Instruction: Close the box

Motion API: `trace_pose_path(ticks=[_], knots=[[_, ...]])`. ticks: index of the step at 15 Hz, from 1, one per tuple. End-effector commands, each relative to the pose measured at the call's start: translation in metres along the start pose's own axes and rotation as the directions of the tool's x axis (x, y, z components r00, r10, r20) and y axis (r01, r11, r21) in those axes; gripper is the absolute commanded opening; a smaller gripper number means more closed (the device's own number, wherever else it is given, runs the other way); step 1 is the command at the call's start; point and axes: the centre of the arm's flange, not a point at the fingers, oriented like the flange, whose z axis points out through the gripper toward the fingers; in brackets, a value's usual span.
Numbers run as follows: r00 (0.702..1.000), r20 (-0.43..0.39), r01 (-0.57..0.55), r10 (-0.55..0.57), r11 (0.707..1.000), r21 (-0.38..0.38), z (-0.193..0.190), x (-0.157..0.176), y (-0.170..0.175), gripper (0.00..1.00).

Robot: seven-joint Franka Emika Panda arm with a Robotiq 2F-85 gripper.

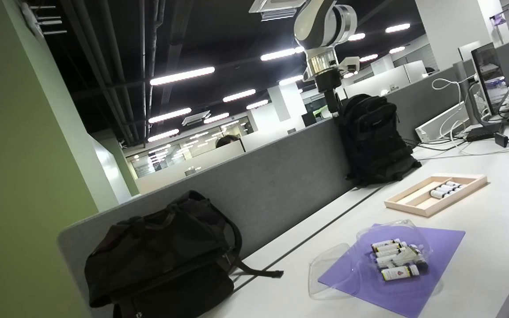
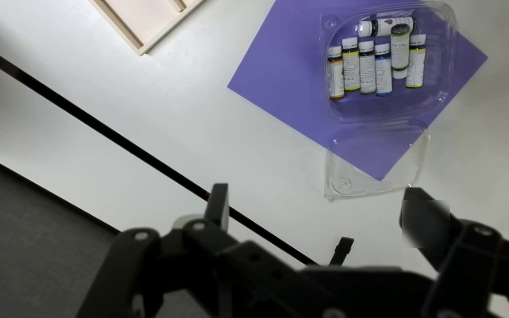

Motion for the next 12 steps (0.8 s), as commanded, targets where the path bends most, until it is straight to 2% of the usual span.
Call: trace_pose_path(ticks=[1, 8, 11, 12], knots=[[1.0, 0.0, 0.0, 0.0, 1.0, 0.0, 0.0, 0.0, 0.0, 1.0], [1.0, 0.0, 0.0, 0.0, 1.0, 0.0, 0.0, 0.0, 0.0, 1.0], [0.999, -0.036, -0.008, 0.008, 1.0, 0.007, 0.007, 0.026, 0.02, 1.0], [0.999, -0.045, -0.014, 0.014, 1.0, 0.008, 0.025, 0.052, 0.036, 1.0]])
